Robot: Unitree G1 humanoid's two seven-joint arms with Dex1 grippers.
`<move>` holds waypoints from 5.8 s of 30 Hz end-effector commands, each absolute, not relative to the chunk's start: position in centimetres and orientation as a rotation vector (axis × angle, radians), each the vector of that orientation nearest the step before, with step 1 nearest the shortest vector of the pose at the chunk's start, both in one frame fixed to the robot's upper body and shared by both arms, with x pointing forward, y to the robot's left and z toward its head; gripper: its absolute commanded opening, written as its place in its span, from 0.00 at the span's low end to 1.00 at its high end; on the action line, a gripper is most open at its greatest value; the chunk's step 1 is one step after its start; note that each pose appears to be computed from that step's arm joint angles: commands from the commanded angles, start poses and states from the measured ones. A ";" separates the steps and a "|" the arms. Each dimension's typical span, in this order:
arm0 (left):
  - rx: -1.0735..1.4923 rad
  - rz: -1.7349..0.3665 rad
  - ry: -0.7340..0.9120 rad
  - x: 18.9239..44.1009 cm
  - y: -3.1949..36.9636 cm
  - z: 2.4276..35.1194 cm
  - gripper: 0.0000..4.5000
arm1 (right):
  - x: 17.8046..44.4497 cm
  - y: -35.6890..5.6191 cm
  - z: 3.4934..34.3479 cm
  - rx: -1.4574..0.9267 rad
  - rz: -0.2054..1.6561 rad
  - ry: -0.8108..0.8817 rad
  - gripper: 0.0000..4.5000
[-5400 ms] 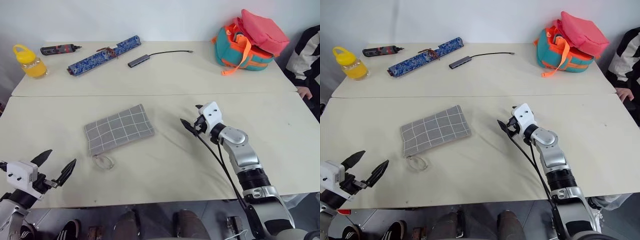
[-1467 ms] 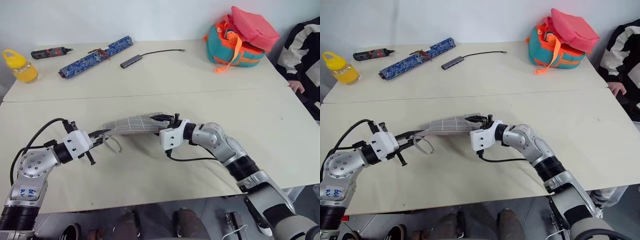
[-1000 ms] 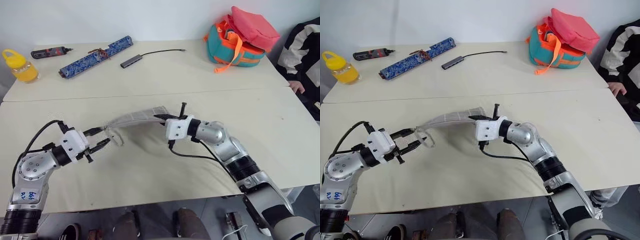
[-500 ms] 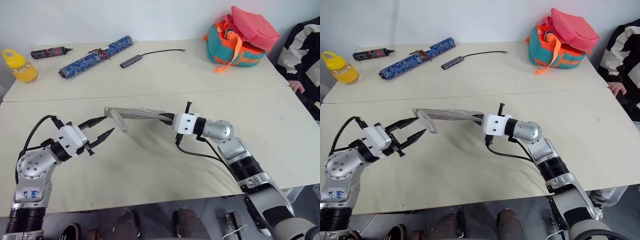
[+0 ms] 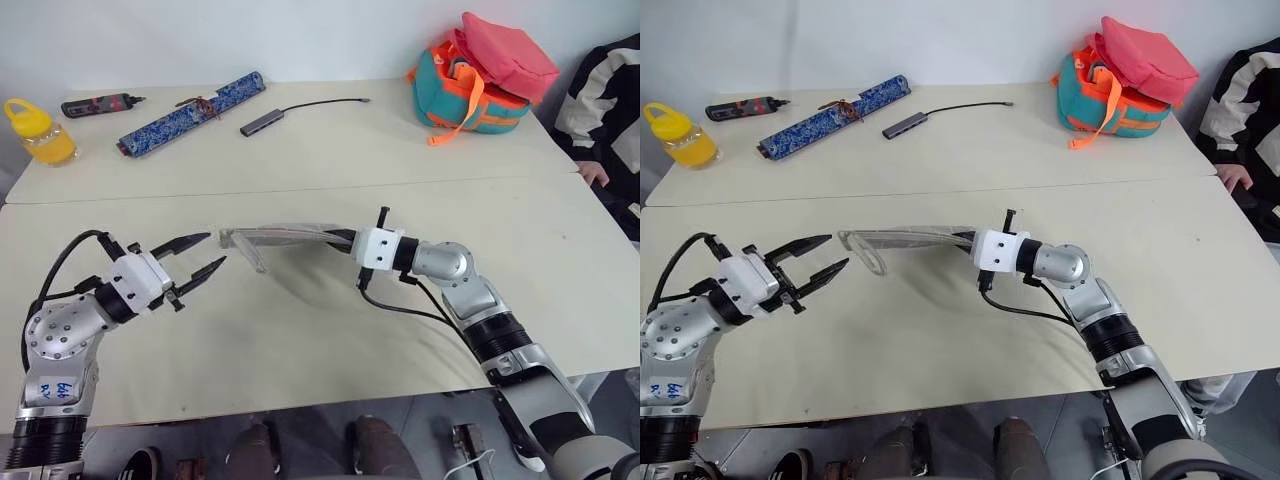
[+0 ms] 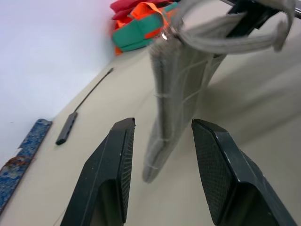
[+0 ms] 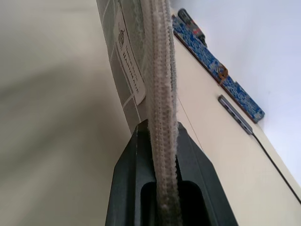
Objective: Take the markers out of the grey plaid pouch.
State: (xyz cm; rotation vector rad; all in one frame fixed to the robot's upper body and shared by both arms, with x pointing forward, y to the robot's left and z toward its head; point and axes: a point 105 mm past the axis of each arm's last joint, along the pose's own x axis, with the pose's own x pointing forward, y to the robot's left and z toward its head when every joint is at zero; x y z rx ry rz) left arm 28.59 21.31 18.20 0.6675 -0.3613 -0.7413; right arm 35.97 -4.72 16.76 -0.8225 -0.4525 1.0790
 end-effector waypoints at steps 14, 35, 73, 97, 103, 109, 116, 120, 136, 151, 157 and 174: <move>0.620 -0.854 -0.380 28.4 19.1 17.6 0.42 | 33.8 -3.3 18.4 -0.797 1.153 -0.570 0.00; 0.792 -0.750 -0.415 29.0 19.4 17.6 0.00 | 35.2 -6.5 19.4 -0.662 1.105 -0.442 0.57; 0.809 -0.767 -0.411 30.4 14.5 13.9 0.00 | 29.0 -0.7 15.8 -0.160 1.327 -0.015 0.06; 0.636 -0.893 -0.377 27.2 20.3 15.7 0.00 | 35.0 -12.4 15.4 -0.451 1.098 0.054 0.01; 0.613 -0.916 -0.386 27.2 19.2 15.6 0.00 | 33.8 -10.6 15.9 -0.386 1.172 0.019 0.15; 0.623 -0.912 -0.378 27.2 19.1 15.2 0.00 | 31.7 -11.9 16.8 -0.401 1.262 0.069 0.44; 0.623 -0.913 -0.369 27.5 18.9 14.9 0.00 | 30.9 -12.3 21.0 -0.396 1.279 -0.021 0.44; 0.617 -0.919 -0.369 27.8 18.4 14.8 0.00 | 31.2 -10.8 23.0 -0.386 1.268 -0.143 0.44; 0.595 -0.927 -0.382 28.0 16.8 14.8 0.00 | 29.3 -4.5 20.6 -0.503 1.358 -0.242 0.00; 0.549 -0.946 -0.406 28.3 15.0 15.8 0.00 | 30.8 -3.8 19.4 -0.779 1.316 -0.294 0.00; 0.556 -0.965 -0.385 28.2 14.8 15.5 0.00 | 31.9 -4.3 19.2 -0.952 1.252 -0.296 0.00; 0.574 -0.973 -0.350 28.6 13.4 14.9 0.00 | 33.1 -4.8 18.0 -1.127 1.213 -0.270 0.68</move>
